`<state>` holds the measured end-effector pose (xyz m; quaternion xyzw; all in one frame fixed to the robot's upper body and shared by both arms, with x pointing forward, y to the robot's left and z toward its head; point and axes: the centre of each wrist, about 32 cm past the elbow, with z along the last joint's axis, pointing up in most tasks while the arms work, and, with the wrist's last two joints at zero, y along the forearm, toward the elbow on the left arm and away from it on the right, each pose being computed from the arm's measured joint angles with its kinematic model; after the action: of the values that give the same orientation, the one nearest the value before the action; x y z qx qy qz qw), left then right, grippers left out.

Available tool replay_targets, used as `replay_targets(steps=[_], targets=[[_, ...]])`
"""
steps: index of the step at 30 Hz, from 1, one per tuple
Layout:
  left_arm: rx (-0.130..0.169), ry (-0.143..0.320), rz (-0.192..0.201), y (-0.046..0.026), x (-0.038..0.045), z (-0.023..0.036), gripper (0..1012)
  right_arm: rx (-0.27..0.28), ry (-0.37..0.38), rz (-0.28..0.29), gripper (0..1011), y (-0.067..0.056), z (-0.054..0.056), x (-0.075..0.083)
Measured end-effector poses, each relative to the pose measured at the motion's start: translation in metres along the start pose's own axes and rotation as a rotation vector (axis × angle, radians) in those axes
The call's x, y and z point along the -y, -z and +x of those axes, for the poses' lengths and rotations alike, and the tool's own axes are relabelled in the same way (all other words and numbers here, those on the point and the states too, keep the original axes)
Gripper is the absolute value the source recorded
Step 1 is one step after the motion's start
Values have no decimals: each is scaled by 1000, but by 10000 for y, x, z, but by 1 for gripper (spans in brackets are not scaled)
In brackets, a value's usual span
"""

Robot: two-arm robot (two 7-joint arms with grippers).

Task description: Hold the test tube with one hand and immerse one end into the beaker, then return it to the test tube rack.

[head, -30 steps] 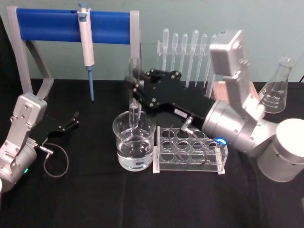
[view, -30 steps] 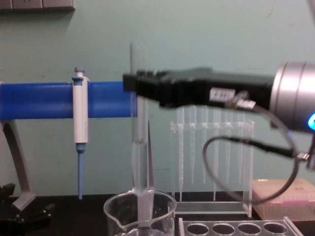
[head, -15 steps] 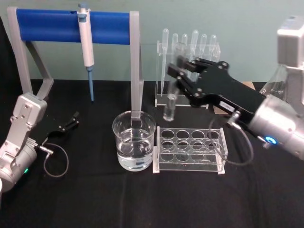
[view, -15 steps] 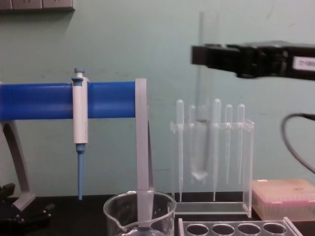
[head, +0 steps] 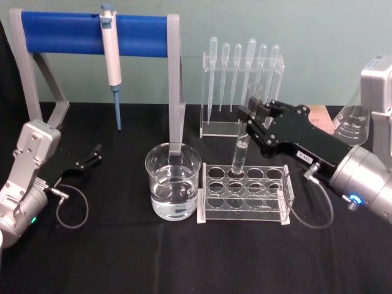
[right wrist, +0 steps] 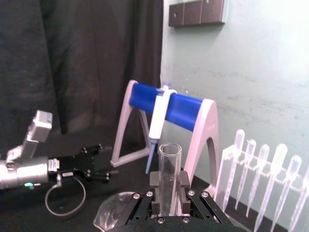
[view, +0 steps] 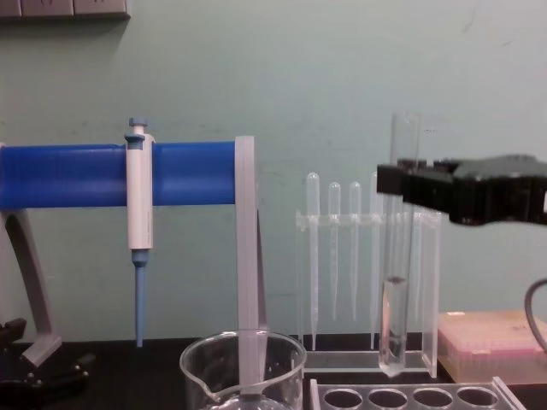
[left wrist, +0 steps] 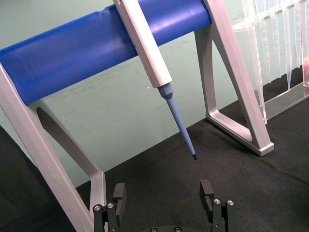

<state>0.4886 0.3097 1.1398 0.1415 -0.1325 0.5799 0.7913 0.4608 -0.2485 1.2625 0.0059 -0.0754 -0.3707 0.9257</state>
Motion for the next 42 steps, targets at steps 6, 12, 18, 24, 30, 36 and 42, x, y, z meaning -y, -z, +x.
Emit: replay_targets(steps=[6,12,18,24,30,36,42], targets=[[0,0,0,0,0,0,1000,-12,12,-20,224,121,-25,8],[0,0,0,0,0,0,1000,-17,16,-37,224,210,-59,19],[0,0,0,0,0,0,1000,-20,22,-44,224,280,-74,24],[0,0,0,0,0,0,1000,0,25,-31,224,335,-80,27],[0,0,0,0,0,0,1000,8,24,-25,224,377,-87,26],[0,0,0,0,0,0,1000,0,26,-31,224,424,-104,24],[0,0,0,0,0,0,1000,-4,27,-40,224,525,-132,28]])
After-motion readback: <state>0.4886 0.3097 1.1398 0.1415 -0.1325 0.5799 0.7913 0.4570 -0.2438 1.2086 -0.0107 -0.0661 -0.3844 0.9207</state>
